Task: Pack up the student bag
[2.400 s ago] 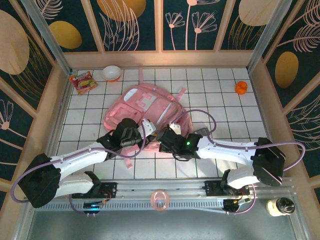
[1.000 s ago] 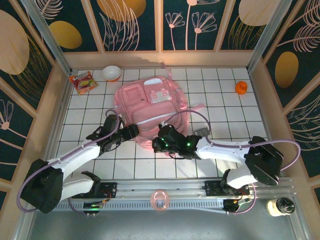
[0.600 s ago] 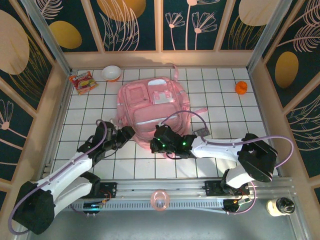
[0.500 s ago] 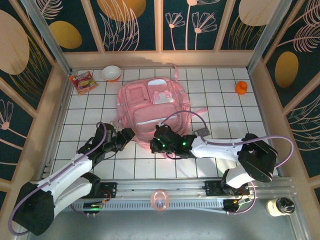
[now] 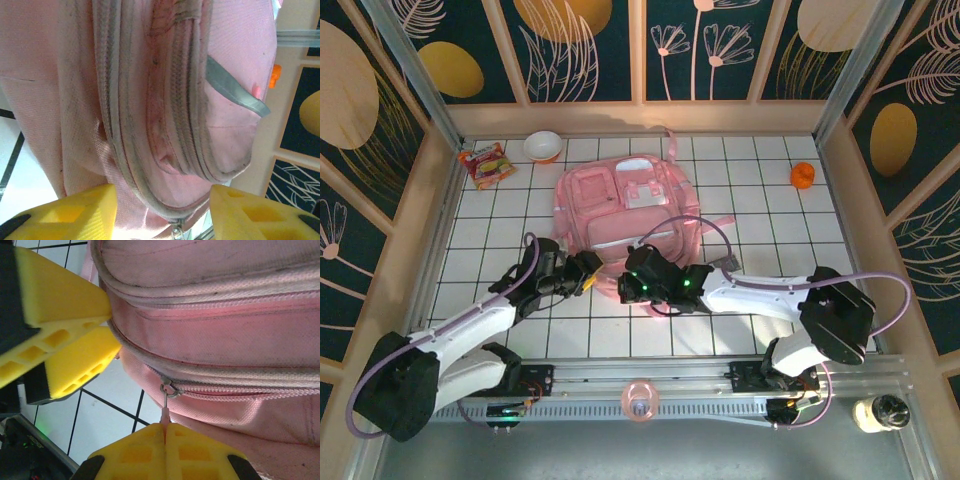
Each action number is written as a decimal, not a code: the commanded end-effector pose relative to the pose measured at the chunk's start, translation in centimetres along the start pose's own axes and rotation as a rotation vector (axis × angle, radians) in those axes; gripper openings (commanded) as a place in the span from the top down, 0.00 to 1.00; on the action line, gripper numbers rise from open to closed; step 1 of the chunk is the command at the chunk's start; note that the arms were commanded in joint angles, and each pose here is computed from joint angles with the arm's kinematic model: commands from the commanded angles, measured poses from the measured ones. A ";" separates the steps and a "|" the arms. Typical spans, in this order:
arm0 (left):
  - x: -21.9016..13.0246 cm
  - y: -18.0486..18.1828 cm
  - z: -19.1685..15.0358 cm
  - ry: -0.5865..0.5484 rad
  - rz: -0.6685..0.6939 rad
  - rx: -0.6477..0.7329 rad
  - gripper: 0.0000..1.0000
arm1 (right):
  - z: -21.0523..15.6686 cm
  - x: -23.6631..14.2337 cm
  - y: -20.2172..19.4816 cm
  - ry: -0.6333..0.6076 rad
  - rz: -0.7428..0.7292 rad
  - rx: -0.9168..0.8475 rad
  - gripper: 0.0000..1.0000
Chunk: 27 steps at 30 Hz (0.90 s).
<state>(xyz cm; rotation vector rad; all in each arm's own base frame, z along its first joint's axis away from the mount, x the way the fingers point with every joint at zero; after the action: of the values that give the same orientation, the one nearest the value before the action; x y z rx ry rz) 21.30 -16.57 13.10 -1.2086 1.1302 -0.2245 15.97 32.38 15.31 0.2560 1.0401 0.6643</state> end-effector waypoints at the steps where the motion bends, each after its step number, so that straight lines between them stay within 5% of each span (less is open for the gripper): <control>1: 0.0 -2.0 -0.1 0.005 -0.071 -0.012 0.54 | 0.8 -1.4 1.8 -0.014 0.057 -0.037 1.00; 7: 0.4 -2.2 -0.3 -0.001 -0.091 -0.042 0.70 | 0.8 -1.2 1.6 -0.015 0.054 -0.036 1.00; 12: 0.6 -2.2 -0.5 0.001 -0.091 -0.057 0.98 | 0.6 -0.9 0.7 -0.019 0.018 -0.026 1.00; 19: 0.0 -3.3 -0.7 -0.007 -0.114 -0.051 1.00 | 0.0 0.7 -0.8 0.004 -0.077 -0.010 0.99; 27: 0.0 -3.6 -1.0 0.011 -0.129 -0.049 1.00 | 0.7 2.0 -0.1 0.019 -0.089 -0.031 0.86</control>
<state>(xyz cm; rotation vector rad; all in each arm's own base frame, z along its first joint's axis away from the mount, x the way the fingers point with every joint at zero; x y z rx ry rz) 21.31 -17.42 13.17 -1.2717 1.1254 -0.1862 16.80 33.16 13.76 0.1925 1.0637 0.6144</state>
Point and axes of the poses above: each hand's point on the last joint's axis, 136 mm out from that joint toward the fingers, its own x axis out along the fingers, its own y axis along the line the jaws close on, z = x × y, the point moved 6 cm from there along -x, back along the fingers, and after that the axes turned 5 degrees about -x, right-handed, at the moved point
